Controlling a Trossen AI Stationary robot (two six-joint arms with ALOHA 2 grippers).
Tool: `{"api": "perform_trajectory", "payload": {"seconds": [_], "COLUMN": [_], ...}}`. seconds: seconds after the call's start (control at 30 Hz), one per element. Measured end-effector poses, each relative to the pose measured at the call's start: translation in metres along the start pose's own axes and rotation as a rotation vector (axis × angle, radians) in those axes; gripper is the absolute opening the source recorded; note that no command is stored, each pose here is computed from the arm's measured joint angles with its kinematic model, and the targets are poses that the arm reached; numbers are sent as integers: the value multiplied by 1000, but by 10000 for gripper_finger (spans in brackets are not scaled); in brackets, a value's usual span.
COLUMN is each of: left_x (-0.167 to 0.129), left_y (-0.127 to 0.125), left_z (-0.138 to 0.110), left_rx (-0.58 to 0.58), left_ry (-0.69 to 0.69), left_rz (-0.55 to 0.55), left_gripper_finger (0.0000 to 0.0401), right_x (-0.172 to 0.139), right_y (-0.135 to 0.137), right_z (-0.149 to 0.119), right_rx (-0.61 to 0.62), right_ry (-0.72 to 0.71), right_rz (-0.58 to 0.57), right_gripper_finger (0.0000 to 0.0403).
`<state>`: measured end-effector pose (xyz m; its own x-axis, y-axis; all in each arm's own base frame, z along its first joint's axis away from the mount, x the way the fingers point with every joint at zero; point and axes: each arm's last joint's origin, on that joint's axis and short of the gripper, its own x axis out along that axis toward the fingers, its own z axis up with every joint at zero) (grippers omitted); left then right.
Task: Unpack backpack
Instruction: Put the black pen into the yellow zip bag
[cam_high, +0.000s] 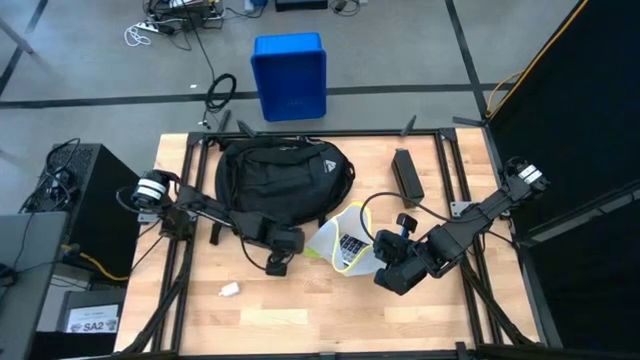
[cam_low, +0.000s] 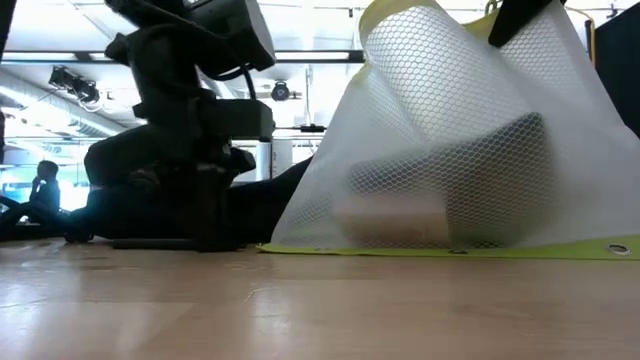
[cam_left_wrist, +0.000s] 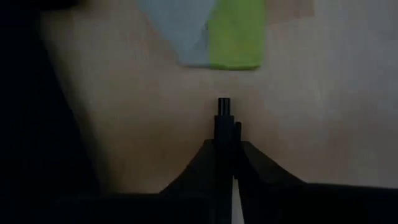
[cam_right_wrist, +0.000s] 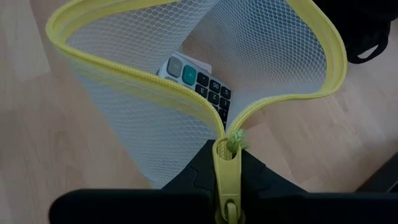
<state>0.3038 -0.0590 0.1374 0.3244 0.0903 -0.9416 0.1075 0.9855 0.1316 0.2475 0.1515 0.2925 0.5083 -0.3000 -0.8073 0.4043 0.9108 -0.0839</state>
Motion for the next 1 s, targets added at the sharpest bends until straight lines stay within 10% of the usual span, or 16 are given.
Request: {"api": "perform_trajectory", "payload": {"seconds": [0.37, 0.57, 1.0], "left_x": [-120, -188, -126], "left_y": [-8, -16, 18], "left_z": [47, 70, 97], "left_rx": [130, 224, 271], "left_ry": [-352, -944, -1521], "left_rz": [75, -2, -134], "left_gripper_finger": [1, 1, 0], "right_x": [1, 2, 2], "right_y": [-1, -2, 1], "right_z": [2, 3, 6], "right_rx": [1, 7, -5], "right_ry": [3, 0, -37], "right_rz": [0, 3, 13], "right_gripper_finger": [0, 0, 0]}}
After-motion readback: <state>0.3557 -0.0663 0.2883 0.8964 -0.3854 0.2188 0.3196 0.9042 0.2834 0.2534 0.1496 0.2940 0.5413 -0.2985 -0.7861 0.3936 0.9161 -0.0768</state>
